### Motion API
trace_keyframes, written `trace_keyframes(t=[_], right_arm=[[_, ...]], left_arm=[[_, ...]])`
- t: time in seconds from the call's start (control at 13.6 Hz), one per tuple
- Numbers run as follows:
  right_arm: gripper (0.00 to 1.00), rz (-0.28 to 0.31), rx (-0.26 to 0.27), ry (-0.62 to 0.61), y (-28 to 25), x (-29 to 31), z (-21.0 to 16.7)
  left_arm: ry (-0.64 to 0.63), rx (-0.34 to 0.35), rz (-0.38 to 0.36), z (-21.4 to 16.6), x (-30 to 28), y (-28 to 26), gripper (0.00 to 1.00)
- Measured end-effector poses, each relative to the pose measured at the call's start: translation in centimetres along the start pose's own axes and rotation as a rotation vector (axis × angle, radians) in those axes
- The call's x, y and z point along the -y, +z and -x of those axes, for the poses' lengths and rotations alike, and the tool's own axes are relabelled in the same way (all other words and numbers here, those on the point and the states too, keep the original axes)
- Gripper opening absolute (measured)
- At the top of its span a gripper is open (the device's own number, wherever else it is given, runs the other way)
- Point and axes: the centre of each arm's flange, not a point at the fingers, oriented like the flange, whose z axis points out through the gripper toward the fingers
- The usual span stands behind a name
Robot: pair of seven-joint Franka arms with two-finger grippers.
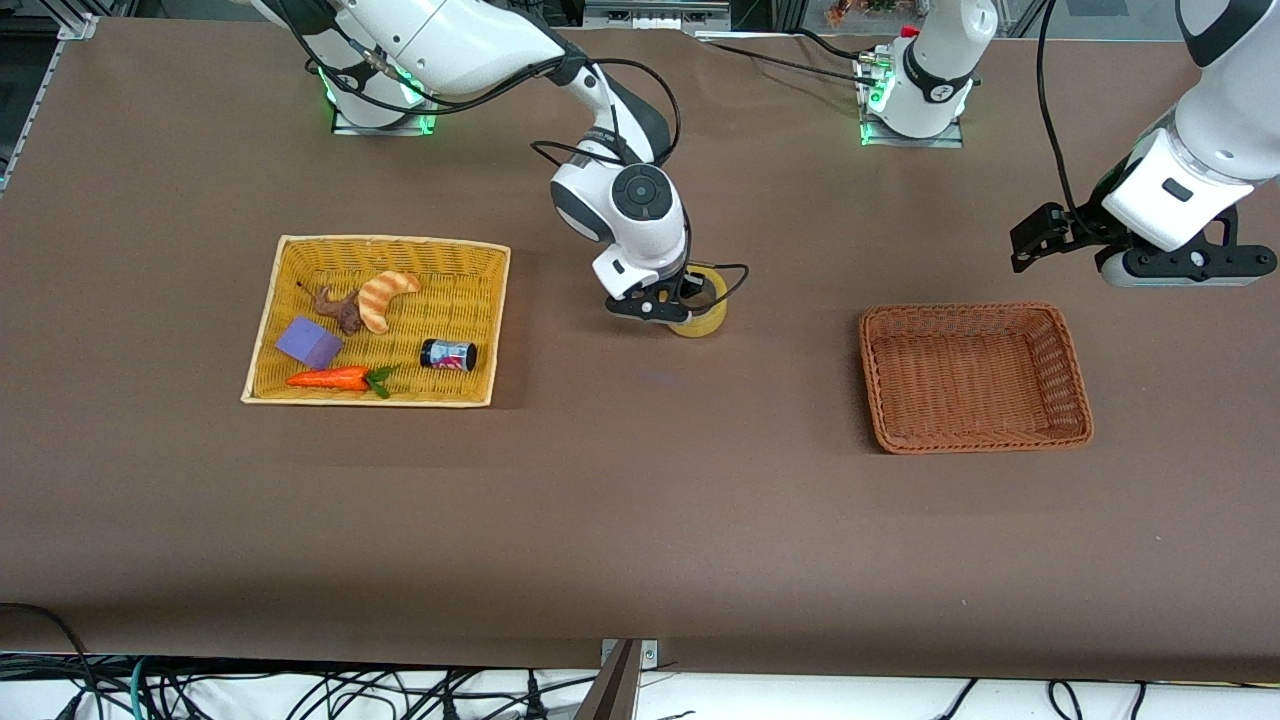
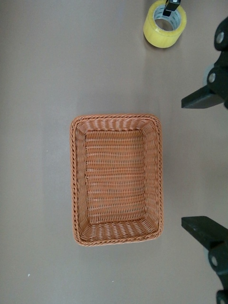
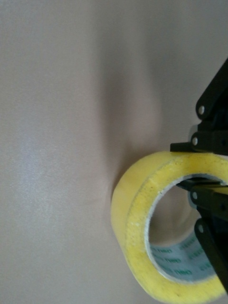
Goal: Transfer tape with both arms
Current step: 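Grasp the tape roll rim and carry it out of the tray, then set the tape roll on the table and open the right gripper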
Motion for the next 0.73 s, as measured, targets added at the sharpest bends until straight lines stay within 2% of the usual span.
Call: trace_keyframes(t=[0.29,0.51,0.73], right_arm=[[0.69,-0.008,-0.021,0.010,-0.1,0.0,-0.8],[0.99,0.021,-0.041,0.030,-5.0,-1.8,-4.9],[1.00,0.083,-0.027,-0.028,-14.7,-6.2,-9.1]], left_arm=[[0.000,0.000,0.000,0.0,0.0,0.0,1.00],[0.000,0.000,0.000,0.0,0.0,0.0,1.00],[0.000,0.000,0.000,0.0,0.0,0.0,1.00]])
